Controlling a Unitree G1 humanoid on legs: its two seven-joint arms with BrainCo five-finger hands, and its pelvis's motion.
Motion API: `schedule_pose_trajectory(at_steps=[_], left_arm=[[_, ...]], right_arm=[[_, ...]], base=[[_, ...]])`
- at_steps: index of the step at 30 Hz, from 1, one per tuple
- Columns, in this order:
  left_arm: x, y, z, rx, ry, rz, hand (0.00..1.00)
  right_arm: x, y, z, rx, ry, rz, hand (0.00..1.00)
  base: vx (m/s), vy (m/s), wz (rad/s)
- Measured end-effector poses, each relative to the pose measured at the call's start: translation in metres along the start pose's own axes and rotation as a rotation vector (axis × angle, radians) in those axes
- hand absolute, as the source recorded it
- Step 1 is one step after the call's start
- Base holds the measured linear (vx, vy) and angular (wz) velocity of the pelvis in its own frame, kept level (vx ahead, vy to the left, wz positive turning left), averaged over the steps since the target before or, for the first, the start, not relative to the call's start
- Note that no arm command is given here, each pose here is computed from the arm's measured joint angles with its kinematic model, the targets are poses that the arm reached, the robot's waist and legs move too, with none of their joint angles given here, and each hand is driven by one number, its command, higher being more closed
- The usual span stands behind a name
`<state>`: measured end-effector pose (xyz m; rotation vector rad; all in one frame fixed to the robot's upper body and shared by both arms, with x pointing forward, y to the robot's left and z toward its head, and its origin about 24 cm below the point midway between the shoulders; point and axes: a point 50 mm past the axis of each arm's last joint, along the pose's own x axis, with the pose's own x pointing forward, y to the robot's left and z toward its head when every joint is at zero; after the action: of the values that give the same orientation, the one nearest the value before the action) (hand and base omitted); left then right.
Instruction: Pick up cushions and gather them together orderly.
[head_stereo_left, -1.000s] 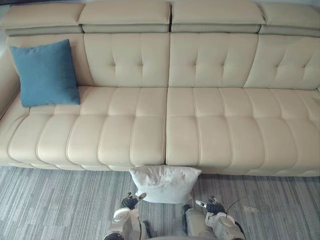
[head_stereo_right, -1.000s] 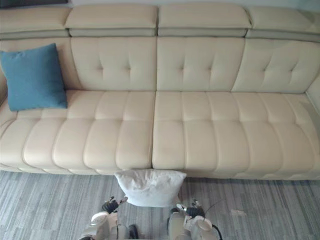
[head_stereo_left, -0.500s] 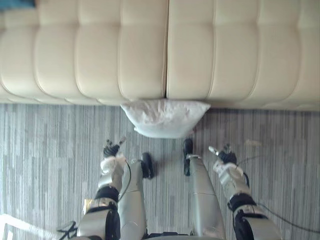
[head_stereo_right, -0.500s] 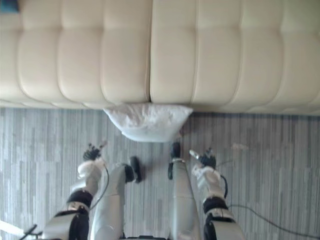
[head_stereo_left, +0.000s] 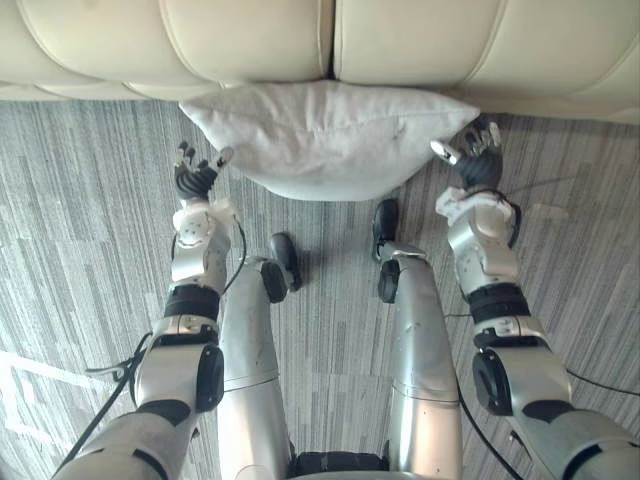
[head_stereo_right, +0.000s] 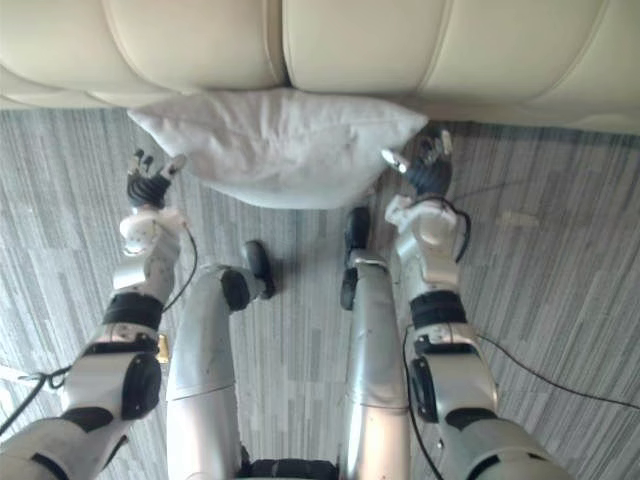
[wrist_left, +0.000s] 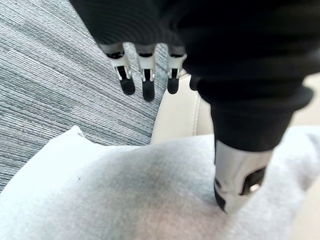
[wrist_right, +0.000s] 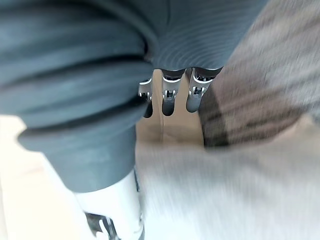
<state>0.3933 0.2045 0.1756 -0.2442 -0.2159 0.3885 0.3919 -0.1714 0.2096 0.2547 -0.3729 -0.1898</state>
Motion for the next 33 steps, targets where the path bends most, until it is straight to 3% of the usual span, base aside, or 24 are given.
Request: schedule_pose_trajectory(at_steps=[2,3,4,5,8,18,26,33], left_arm=[[-0.001,-0.009,0.007,-0.006,-0.027,-0.018,0.0],[-0.001,-0.02,0.013,-0.011,-0.046,-0.038,0.0],[-0.002,-0.023,0.014,-0.015,-0.048,-0.044,0.0],[-0.002,-0.032,0.018,-0.025,-0.058,-0.052,1.0],[-0.006,-0.048,0.029,-0.034,-0.096,-0.071,1.0],[-0.013,-0.054,0.04,0.013,-0.171,-0.111,1.0],[-0.061,-0.048,0.001,-0.029,-0.173,-0.214,1.0],[-0.125,-0.018,-0.068,-0.059,0.034,-0.209,1.0]], right_arm=[[0.0,0.012,0.002,0.008,-0.006,0.022,0.0],[0.001,0.02,0.004,0.026,-0.013,0.025,1.0],[0.001,0.021,0.005,0.03,-0.015,0.025,1.0],[0.0,0.027,0.004,0.046,-0.014,0.026,1.0],[0.0,0.031,0.006,0.061,-0.018,0.013,1.0],[-0.012,0.019,-0.003,0.059,-0.014,0.008,1.0],[-0.062,-0.012,-0.026,0.085,-0.016,-0.015,1.0],[-0.124,-0.043,-0.061,0.04,0.098,-0.057,1.0]], base=[[-0.05,-0.012,0.05],[-0.03,-0.011,0.07],[-0.02,-0.009,0.09],[-0.02,-0.004,0.06],[-0.02,0.003,0.05],[-0.02,0.008,0.0],[-0.02,-0.033,-0.02],[0.17,-0.032,-0.13]])
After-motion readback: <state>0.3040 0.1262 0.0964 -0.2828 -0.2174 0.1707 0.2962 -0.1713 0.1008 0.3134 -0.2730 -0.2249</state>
